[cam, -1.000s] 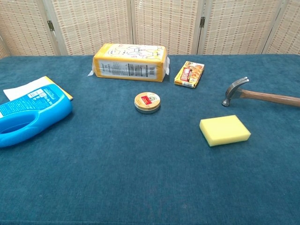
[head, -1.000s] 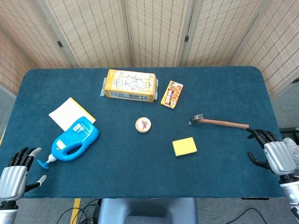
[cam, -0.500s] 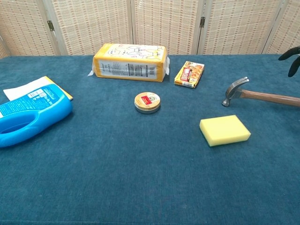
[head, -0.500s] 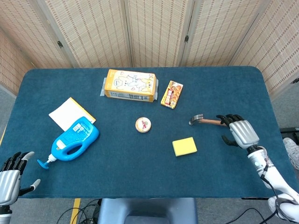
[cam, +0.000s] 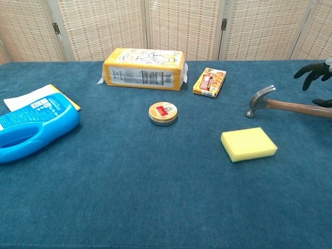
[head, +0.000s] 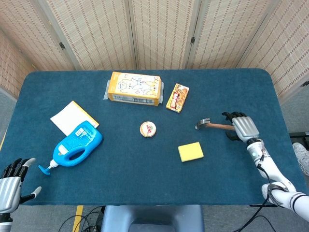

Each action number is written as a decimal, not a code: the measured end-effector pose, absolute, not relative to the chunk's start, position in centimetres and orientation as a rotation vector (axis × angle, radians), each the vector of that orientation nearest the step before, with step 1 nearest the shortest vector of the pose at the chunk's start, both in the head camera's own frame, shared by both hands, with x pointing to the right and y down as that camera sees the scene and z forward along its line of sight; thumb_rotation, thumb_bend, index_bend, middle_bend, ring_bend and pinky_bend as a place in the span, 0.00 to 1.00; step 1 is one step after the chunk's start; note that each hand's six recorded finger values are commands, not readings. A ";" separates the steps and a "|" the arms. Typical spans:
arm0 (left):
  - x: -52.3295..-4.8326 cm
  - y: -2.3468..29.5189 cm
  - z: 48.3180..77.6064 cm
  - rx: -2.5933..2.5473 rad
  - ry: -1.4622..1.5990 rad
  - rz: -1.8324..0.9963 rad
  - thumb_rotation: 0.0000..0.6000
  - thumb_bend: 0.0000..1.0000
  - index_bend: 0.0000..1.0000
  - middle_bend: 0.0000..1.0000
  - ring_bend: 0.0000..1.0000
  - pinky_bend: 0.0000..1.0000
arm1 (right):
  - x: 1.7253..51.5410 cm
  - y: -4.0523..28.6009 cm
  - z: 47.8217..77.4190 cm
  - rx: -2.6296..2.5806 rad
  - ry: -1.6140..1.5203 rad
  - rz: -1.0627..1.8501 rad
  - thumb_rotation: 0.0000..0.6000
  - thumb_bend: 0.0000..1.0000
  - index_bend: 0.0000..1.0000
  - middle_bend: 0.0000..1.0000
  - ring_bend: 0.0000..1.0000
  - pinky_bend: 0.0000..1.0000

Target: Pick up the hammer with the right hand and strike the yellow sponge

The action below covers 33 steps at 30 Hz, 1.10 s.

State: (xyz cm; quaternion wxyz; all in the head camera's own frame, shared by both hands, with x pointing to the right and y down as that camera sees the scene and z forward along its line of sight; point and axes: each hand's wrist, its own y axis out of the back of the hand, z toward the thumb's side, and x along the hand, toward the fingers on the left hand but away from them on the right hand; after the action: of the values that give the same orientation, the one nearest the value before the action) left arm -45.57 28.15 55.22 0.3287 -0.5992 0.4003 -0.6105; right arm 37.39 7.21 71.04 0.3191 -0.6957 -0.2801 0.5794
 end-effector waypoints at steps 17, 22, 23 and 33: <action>-45.7 28.0 55.7 -1.560 1.040 -1.621 1.00 0.21 0.18 0.20 0.12 0.18 | 33.7 5.4 75.1 -1.888 -0.721 1.522 1.00 0.34 0.26 0.29 0.16 0.21; -46.0 28.1 55.8 -1.555 1.040 -1.632 1.00 0.21 0.18 0.20 0.12 0.18 | 33.3 5.5 75.5 -1.893 -0.701 1.522 1.00 0.34 0.31 0.29 0.16 0.21; -46.0 28.1 55.8 -1.554 1.041 -1.632 1.00 0.21 0.18 0.20 0.12 0.18 | 33.3 5.6 75.7 -1.893 -0.697 1.526 1.00 0.34 0.31 0.30 0.16 0.21; -46.3 28.2 55.8 -1.549 1.043 -1.636 1.00 0.21 0.18 0.20 0.12 0.18 | 33.0 6.0 76.6 -1.909 -0.684 1.551 1.00 0.37 0.32 0.38 0.16 0.21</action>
State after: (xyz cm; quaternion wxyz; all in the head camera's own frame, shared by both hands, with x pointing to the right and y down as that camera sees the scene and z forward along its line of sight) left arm -46.29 28.20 55.84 0.3236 -0.5904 0.3974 -0.6235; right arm 33.05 5.96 76.60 0.2898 -0.7157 -0.2564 0.5814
